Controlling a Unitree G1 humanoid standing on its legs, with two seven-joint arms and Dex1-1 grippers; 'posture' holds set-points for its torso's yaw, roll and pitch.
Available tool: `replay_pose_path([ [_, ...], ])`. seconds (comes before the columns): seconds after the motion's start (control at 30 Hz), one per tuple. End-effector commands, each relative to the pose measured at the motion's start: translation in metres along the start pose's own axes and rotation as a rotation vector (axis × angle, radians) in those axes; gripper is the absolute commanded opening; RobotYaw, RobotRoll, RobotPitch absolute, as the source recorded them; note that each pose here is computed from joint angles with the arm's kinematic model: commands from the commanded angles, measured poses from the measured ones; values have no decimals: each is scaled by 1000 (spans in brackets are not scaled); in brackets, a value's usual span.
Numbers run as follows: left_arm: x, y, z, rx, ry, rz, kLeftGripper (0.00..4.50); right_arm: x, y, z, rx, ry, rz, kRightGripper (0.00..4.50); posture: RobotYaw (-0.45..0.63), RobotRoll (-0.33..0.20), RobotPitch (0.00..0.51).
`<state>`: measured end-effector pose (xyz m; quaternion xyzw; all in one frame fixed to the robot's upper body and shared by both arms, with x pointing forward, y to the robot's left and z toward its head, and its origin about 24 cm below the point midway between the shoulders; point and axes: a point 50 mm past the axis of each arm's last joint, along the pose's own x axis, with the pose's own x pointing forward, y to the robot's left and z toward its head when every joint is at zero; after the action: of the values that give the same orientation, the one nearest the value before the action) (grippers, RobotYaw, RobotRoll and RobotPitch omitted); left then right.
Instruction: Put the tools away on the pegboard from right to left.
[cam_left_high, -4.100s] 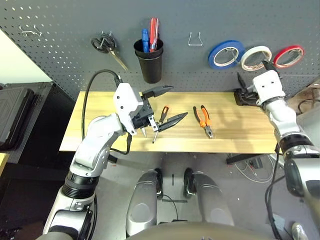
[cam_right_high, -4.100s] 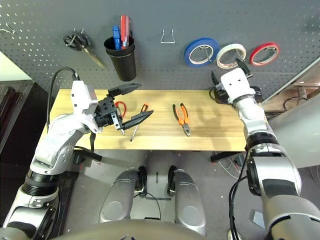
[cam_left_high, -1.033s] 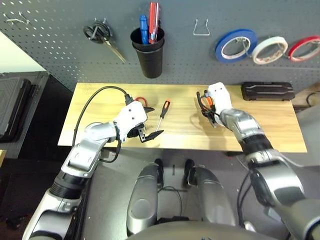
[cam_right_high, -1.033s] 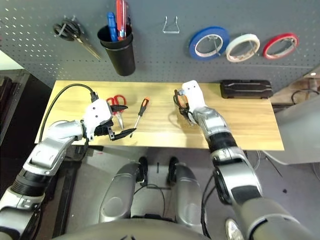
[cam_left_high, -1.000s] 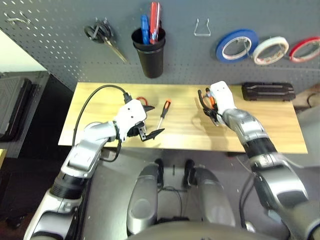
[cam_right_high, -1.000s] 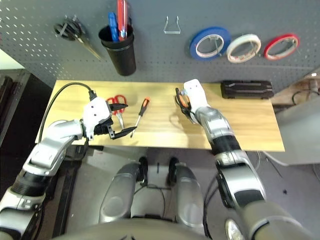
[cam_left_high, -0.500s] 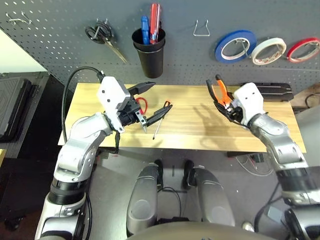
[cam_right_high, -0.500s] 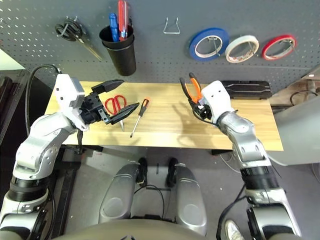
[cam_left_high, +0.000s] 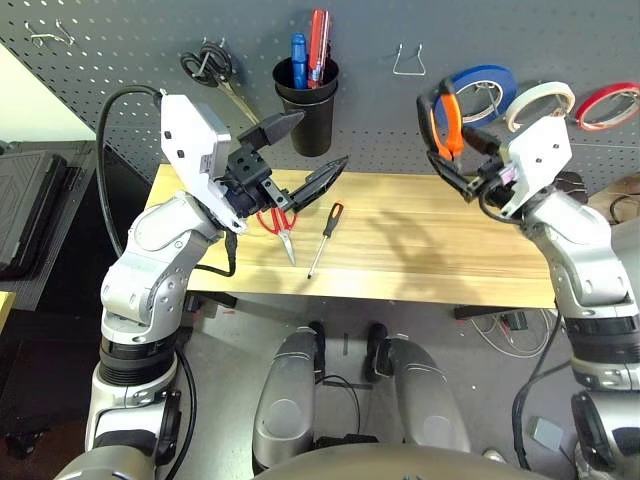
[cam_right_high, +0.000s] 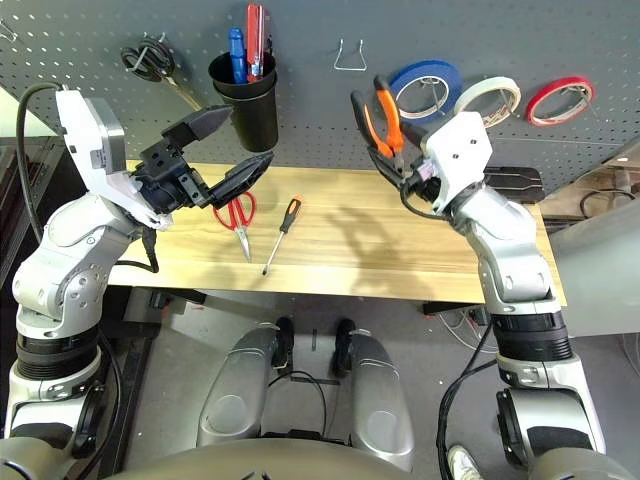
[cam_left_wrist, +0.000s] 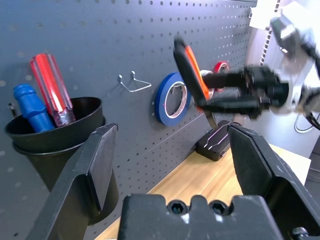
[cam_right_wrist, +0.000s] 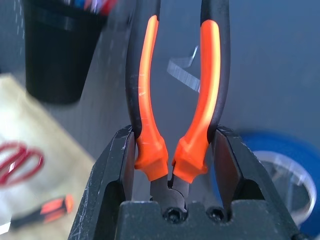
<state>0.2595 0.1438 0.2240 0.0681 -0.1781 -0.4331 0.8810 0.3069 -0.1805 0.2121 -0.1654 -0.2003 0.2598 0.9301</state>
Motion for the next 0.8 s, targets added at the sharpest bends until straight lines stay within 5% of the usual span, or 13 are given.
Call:
replay_pose_path([
  [0.03,0,-1,2,0,-3,-17,4500,4,-4,16,8,-57,-33,2410,173,0,188],
  [0.4,1,-3,-9,4,56,-50,4500,52,-7,55,42,-259,-101,2410,173,0,186],
  [0.8,0,-3,-12,11,67,-42,4500,87,-19,50,21,-289,-182,2410,203,0,198],
])
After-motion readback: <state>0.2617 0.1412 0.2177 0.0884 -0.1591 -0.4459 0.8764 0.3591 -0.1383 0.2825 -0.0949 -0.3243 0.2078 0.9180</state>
